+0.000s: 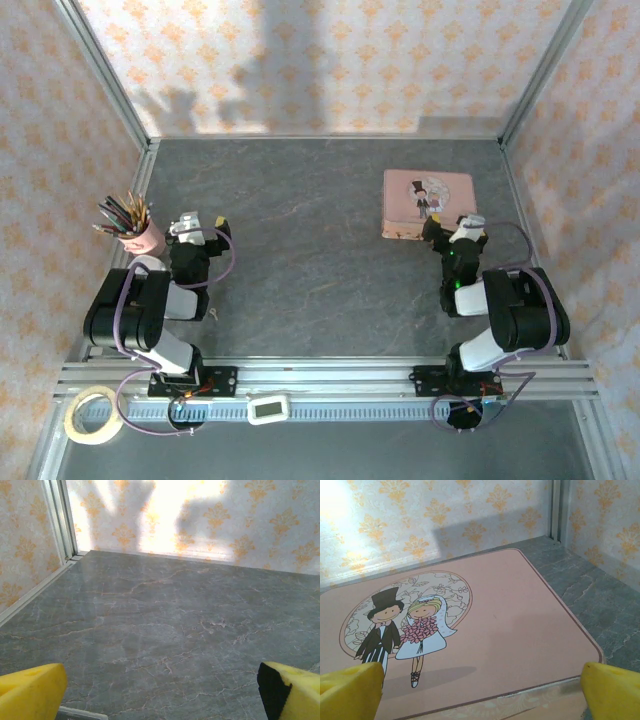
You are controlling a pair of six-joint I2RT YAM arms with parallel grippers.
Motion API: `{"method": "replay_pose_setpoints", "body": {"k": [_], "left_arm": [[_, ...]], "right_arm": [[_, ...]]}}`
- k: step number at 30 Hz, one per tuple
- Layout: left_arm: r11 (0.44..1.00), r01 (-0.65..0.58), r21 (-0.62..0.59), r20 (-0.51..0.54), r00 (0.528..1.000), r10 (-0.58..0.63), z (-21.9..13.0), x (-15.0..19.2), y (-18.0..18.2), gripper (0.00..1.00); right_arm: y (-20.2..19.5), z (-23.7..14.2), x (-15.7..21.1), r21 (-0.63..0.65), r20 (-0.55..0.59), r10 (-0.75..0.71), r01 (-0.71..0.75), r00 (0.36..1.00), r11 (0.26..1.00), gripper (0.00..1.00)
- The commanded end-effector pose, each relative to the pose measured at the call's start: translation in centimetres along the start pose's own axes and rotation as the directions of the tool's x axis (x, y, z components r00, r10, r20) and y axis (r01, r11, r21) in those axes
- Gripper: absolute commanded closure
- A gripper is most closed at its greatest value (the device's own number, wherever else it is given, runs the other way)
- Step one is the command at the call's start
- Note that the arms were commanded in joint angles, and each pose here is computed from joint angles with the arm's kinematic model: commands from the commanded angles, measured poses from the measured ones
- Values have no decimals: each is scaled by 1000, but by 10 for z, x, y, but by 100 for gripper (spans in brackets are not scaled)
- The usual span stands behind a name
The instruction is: Unlock a padlock with a key
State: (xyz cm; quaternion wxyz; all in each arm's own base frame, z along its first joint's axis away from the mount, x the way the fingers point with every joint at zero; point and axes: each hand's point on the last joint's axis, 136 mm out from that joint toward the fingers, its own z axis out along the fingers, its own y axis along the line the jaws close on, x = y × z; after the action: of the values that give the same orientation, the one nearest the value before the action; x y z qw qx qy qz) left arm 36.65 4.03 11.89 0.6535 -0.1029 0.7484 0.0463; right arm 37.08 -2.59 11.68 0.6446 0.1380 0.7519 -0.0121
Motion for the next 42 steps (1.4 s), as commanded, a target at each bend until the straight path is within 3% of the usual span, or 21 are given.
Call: {"method": "replay_pose_setpoints", "body": {"k": [1, 35, 42], "left_arm": [[1000, 16, 0, 56, 998, -16, 2, -15, -2, 1], [1000, 18, 4, 54, 998, -18, 2, -15, -2, 1], [998, 27, -54, 22, 999, -26, 9, -40, 3, 1]], "right_arm": [[2, -1, -8, -4, 37, -9, 9, 999, 1000, 0], [2, -2, -9, -4, 40, -9, 10, 999, 1000, 0], [11, 9, -32, 41, -22, -35, 36, 999, 999, 0]]}}
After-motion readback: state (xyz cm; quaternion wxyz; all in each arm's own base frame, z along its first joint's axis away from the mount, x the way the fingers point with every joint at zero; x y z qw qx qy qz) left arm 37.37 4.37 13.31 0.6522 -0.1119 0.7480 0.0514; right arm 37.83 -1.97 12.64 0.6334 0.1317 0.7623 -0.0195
